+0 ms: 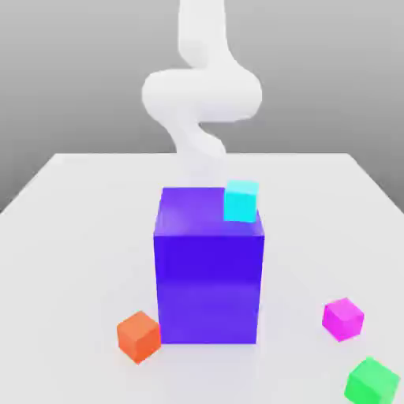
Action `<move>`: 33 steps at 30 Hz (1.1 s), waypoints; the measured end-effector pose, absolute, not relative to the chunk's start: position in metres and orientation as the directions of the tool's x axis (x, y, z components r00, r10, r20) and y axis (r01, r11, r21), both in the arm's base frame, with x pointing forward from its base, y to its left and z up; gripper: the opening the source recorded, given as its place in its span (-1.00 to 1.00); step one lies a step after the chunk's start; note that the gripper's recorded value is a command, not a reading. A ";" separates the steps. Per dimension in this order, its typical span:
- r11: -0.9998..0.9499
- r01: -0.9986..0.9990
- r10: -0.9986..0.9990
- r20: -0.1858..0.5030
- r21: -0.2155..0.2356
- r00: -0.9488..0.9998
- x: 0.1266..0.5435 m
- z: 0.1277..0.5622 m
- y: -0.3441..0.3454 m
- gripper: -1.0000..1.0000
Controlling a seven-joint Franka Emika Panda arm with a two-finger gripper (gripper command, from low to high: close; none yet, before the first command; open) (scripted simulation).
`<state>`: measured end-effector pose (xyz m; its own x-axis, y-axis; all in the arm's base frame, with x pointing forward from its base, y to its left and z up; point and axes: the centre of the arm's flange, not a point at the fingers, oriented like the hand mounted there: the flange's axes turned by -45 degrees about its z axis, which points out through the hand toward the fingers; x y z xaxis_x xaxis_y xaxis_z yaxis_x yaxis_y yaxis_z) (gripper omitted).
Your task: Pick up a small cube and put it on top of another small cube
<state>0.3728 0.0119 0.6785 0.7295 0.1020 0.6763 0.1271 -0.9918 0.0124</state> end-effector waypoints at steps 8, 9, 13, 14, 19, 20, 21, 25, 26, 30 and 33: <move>-0.839 0.541 0.484 0.536 0.058 0.692 0.434 0.561 0.077 0.00; -0.808 0.586 0.527 0.519 0.061 0.673 0.438 0.546 0.086 0.00; -0.664 0.745 0.688 0.447 0.069 0.572 0.447 0.483 0.126 0.00; -0.623 0.779 0.724 0.428 0.071 0.540 0.447 0.468 0.136 0.00; -0.395 0.916 0.875 0.334 0.071 0.351 0.438 0.390 0.181 0.00; -0.346 0.936 0.898 0.314 0.070 0.309 0.434 0.375 0.189 0.00; -0.296 0.953 0.918 0.295 0.069 0.264 0.430 0.361 0.197 0.00; -0.078 0.995 0.975 0.213 0.060 0.064 0.406 0.304 0.228 0.00; -0.022 0.998 0.981 0.192 0.056 0.011 0.399 0.291 0.234 0.00; 0.184 0.982 0.977 0.105 0.037 -0.187 0.373 0.241 0.246 0.00; 0.330 0.944 0.943 0.037 0.016 -0.330 0.355 0.209 0.248 0.00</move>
<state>0.3547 0.2485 0.2090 -0.3305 0.9431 0.0374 0.9438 0.3301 0.0157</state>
